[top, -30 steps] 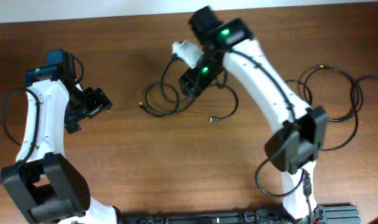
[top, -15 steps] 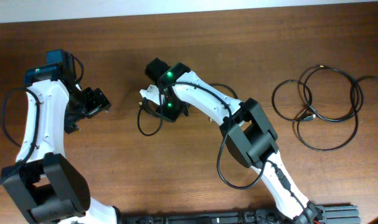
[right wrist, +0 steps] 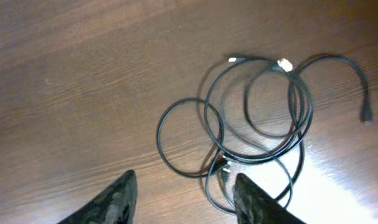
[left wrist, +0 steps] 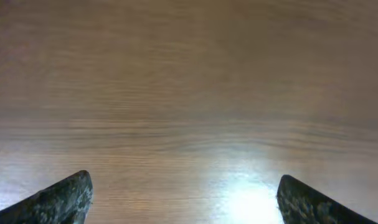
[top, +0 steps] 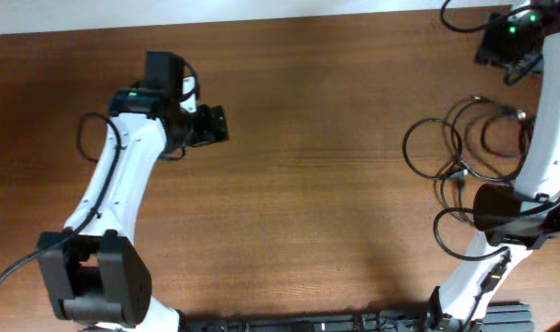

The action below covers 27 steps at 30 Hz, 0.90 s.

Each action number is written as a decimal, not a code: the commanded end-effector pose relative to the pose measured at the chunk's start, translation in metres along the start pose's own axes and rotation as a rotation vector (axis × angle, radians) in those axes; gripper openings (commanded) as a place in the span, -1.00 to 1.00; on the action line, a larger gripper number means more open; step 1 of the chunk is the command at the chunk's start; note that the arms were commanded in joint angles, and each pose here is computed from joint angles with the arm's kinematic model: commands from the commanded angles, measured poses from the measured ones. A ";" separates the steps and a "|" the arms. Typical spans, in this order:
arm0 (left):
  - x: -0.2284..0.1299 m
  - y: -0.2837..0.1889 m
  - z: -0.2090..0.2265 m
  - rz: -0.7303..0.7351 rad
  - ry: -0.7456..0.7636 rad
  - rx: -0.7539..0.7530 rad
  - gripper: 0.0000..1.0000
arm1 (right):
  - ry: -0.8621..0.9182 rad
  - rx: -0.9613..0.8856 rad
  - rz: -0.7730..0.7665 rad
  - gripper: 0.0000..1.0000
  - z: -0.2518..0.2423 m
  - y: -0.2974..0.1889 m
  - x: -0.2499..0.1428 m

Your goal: Untangle cables

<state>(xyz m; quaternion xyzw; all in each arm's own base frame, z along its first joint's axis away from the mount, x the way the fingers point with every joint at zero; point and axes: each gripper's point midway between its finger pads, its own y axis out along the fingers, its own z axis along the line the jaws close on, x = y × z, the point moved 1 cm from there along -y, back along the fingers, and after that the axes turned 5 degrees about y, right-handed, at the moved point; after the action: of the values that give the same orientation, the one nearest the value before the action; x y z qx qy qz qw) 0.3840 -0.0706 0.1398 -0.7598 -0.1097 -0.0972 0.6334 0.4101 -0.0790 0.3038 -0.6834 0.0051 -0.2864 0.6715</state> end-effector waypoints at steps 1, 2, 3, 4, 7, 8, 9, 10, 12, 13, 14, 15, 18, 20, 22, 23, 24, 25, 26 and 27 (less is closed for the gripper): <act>0.027 -0.064 -0.024 -0.185 0.175 -0.041 0.99 | -0.039 0.119 0.038 0.03 0.018 -0.001 -0.007; 0.030 -0.089 -0.028 -0.254 0.259 -0.039 0.98 | -0.040 0.124 0.027 0.02 0.018 -0.006 -0.008; 0.028 -0.102 -0.025 -0.282 0.291 -0.012 0.99 | -0.041 0.126 0.013 0.02 0.018 -0.012 -0.008; 0.014 -0.115 -0.015 -0.263 0.282 0.046 0.98 | -0.041 0.132 0.003 0.02 0.016 -0.026 -0.017; -0.041 -0.114 0.008 -0.045 0.153 0.132 0.98 | -0.074 0.110 0.065 0.01 0.002 -0.046 -0.068; -0.057 -0.118 0.026 0.014 0.056 0.233 0.98 | -0.092 0.102 0.068 -0.04 -0.003 -0.048 -0.082; -0.072 -0.122 0.030 0.054 0.037 0.255 0.98 | -0.093 0.102 0.031 -0.04 -0.007 -0.051 -0.094; -0.079 -0.126 0.031 0.045 0.036 0.253 0.98 | -0.095 0.112 -0.018 -0.03 -0.010 -0.052 -0.105; -0.089 -0.136 0.031 -0.073 0.037 0.231 0.98 | -0.097 0.133 -0.130 0.02 -0.015 -0.051 -0.124; -0.092 -0.139 0.031 -0.185 0.039 0.212 0.98 | -0.099 0.148 -0.206 0.06 -0.017 -0.050 -0.136; -0.096 -0.142 0.032 -0.268 0.039 0.197 0.98 | -0.100 0.159 -0.259 0.07 -0.019 -0.047 -0.145; -0.098 -0.143 0.032 -0.331 0.039 0.186 0.98 | -0.101 0.166 -0.295 0.08 -0.021 -0.044 -0.155; -0.118 -0.137 0.036 -0.585 0.011 0.130 0.98 | -0.102 0.189 -0.420 0.38 -0.028 -0.033 -0.183; -0.132 -0.131 0.040 -0.660 -0.049 0.095 0.98 | -0.103 0.212 -0.482 0.96 -0.030 -0.038 -0.198; -0.143 -0.125 0.043 -0.634 -0.049 0.101 0.98 | -0.102 0.207 -0.456 0.97 -0.032 -0.035 -0.205; -0.146 -0.122 0.044 -0.613 -0.049 0.106 0.98 | -0.102 0.205 -0.446 0.97 -0.032 -0.033 -0.206; -0.148 -0.121 0.044 -0.603 -0.049 0.108 0.98 | -0.102 0.204 -0.437 0.97 -0.032 -0.031 -0.205; -0.148 -0.120 0.044 -0.603 -0.049 0.109 0.98 | -0.102 0.202 -0.428 0.97 -0.031 -0.029 -0.205; -0.148 -0.120 0.044 -0.602 -0.049 0.109 0.98 | -0.102 0.200 -0.419 0.97 -0.031 -0.027 -0.204; -0.148 -0.120 0.044 -0.602 -0.049 0.109 0.98 | -0.101 0.198 -0.408 0.97 -0.031 -0.024 -0.204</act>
<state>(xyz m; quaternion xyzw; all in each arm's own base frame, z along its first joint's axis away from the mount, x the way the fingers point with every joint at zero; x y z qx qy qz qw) 0.2086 -0.0140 0.2061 -0.6599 -0.3470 -0.2640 0.6119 0.2159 -0.0264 0.2526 -0.6135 -0.2049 -0.3883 0.6564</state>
